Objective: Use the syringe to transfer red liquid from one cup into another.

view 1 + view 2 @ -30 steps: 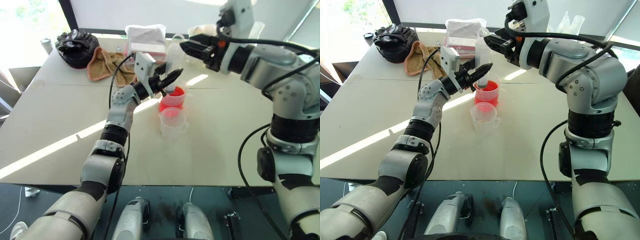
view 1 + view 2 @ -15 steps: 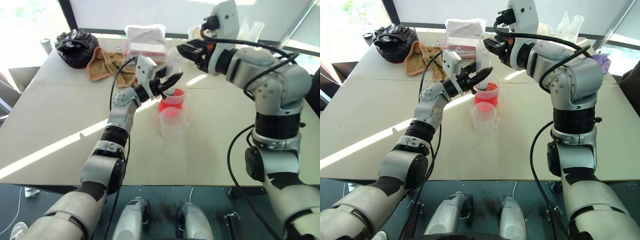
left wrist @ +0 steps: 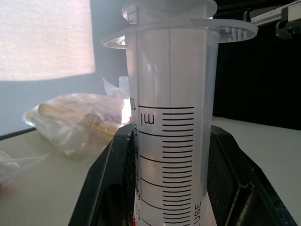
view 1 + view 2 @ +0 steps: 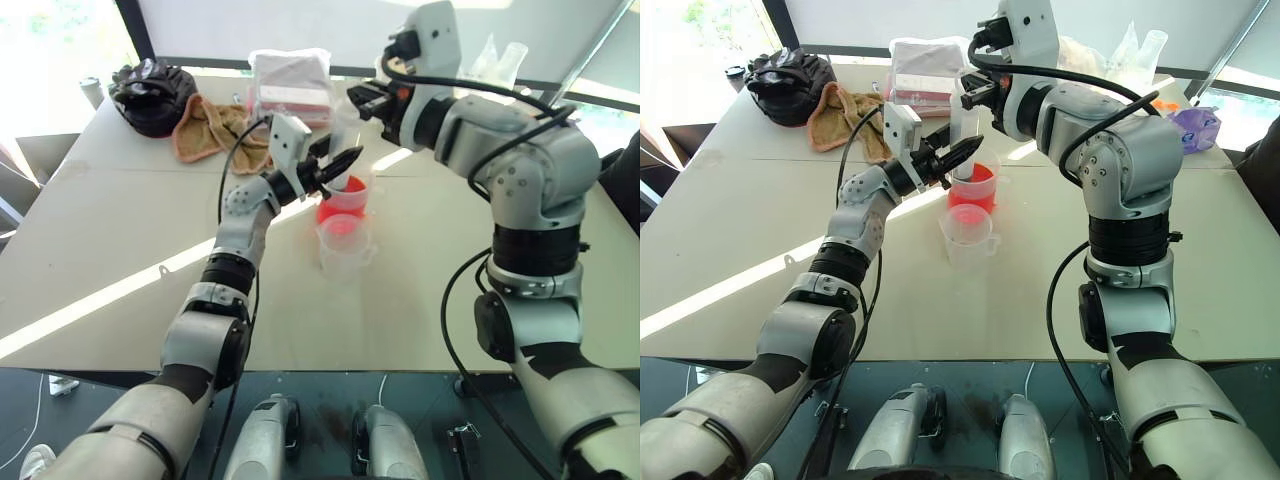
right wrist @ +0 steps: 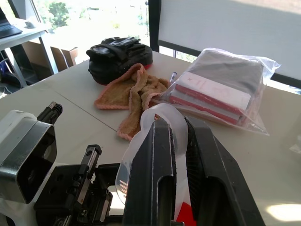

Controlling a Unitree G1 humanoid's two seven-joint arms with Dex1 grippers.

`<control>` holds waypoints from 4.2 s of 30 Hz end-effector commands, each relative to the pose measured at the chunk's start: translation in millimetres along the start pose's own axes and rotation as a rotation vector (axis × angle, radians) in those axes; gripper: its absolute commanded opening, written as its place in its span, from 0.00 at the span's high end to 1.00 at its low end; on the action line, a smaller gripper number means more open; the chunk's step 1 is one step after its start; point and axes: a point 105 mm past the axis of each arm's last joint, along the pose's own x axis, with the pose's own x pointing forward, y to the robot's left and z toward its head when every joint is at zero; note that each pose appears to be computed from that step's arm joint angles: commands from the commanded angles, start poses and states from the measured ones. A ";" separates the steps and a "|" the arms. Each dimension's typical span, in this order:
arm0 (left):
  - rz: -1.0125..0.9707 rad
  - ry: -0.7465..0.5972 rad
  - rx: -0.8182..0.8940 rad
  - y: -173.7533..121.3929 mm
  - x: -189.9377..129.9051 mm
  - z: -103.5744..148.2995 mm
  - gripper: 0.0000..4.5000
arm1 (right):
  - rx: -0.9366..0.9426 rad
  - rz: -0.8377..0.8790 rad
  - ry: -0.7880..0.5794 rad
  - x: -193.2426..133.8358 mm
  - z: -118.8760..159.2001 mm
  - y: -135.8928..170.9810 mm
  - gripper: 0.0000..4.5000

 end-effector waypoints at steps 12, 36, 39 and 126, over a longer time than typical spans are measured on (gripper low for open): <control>-0.016 -0.041 0.054 -8.1 2.0 -0.4 0.69 | -0.020 -0.023 -0.081 -5.6 21.9 0.8 0.99; -0.018 -0.009 0.032 -13.2 -2.1 -14.4 0.69 | -0.022 -0.086 -0.180 -15.2 57.5 -20.4 0.99; -0.019 -0.008 0.032 -13.3 -2.2 -14.7 0.69 | -0.023 -0.089 -0.200 -17.2 63.3 -21.0 0.99; 0.069 -0.088 0.011 15.2 6.5 18.6 0.69 | 0.008 0.249 -0.178 -65.9 42.7 27.1 0.34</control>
